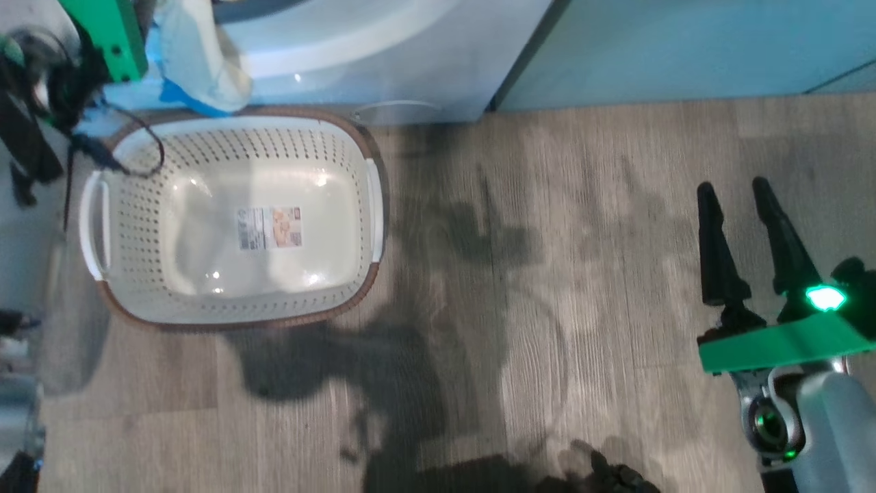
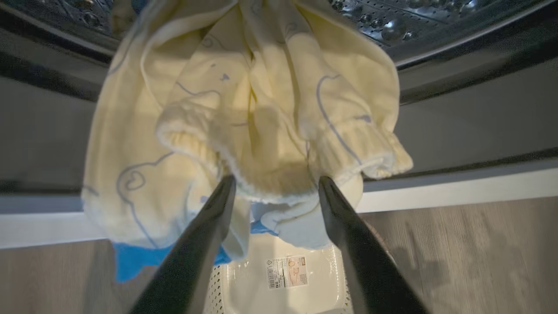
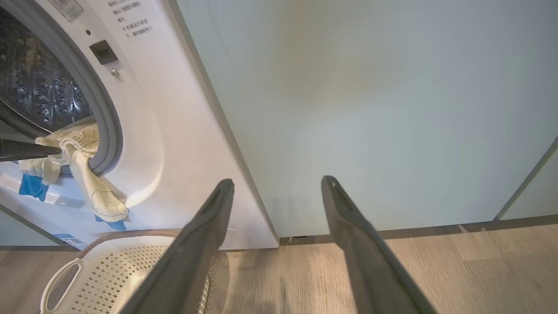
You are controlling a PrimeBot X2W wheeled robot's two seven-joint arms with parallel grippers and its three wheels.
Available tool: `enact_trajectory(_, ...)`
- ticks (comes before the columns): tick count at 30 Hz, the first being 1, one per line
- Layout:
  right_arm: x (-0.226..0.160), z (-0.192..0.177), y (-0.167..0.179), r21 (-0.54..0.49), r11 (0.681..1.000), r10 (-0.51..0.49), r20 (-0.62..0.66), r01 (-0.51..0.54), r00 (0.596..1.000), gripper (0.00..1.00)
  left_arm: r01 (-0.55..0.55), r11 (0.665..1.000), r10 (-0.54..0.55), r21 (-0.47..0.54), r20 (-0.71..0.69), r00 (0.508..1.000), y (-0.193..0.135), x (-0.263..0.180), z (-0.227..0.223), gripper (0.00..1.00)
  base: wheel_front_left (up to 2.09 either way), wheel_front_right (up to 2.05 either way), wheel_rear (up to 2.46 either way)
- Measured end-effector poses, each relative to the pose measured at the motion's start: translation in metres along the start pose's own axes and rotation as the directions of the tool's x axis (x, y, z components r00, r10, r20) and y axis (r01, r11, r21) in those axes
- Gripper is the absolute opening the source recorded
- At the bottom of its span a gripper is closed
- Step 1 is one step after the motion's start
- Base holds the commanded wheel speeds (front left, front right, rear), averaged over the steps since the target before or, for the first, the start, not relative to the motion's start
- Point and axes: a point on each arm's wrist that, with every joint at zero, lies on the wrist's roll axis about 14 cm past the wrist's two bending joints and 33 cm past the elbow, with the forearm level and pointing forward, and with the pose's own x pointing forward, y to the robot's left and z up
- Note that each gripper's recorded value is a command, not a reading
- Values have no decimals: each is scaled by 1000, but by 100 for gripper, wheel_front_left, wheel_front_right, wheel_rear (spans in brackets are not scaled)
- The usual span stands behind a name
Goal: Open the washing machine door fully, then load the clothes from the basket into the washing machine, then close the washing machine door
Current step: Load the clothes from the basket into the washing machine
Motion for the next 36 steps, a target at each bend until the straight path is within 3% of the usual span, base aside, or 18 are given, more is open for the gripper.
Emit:
enact_trajectory(11,19,-16,-7,-22,1000,-9,-34,8,999,100,37,999,-37,15,-22,999,-13,47,16,100,0,0,0)
enact_trajectory(27,17,-16,-9,-8,1000,-19,-34,18,999,100,-21,998,32,58,-197,980,0,53,-11,100,0,0,0)
enact_trajectory(28,17,-16,-9,-7,1000,-18,-34,18,999,100,-18,998,29,57,-200,979,0,53,-12,86,0,0,0)
enact_trajectory(29,17,-16,-9,-7,1000,-17,-34,17,999,100,-15,999,25,51,-202,979,0,53,-13,51,0,0,0)
enact_trajectory(30,17,-16,-9,-7,1000,-17,-34,17,999,100,-13,999,24,53,-202,979,-1,53,-13,46,0,0,0)
enact_trajectory(31,17,-16,-9,-7,1000,-16,-35,16,999,100,-12,998,23,56,-199,980,-1,53,-13,18,0,0,0)
enact_trajectory(32,17,-17,-8,-7,1000,-16,-36,16,999,100,-10,998,20,55,-192,981,-2,54,-13,0,0,0,0)
enact_trajectory(36,17,-16,-9,-8,1000,-18,-37,18,999,100,23,1000,-19,18,-180,983,-8,56,-13,0,0,0,0)
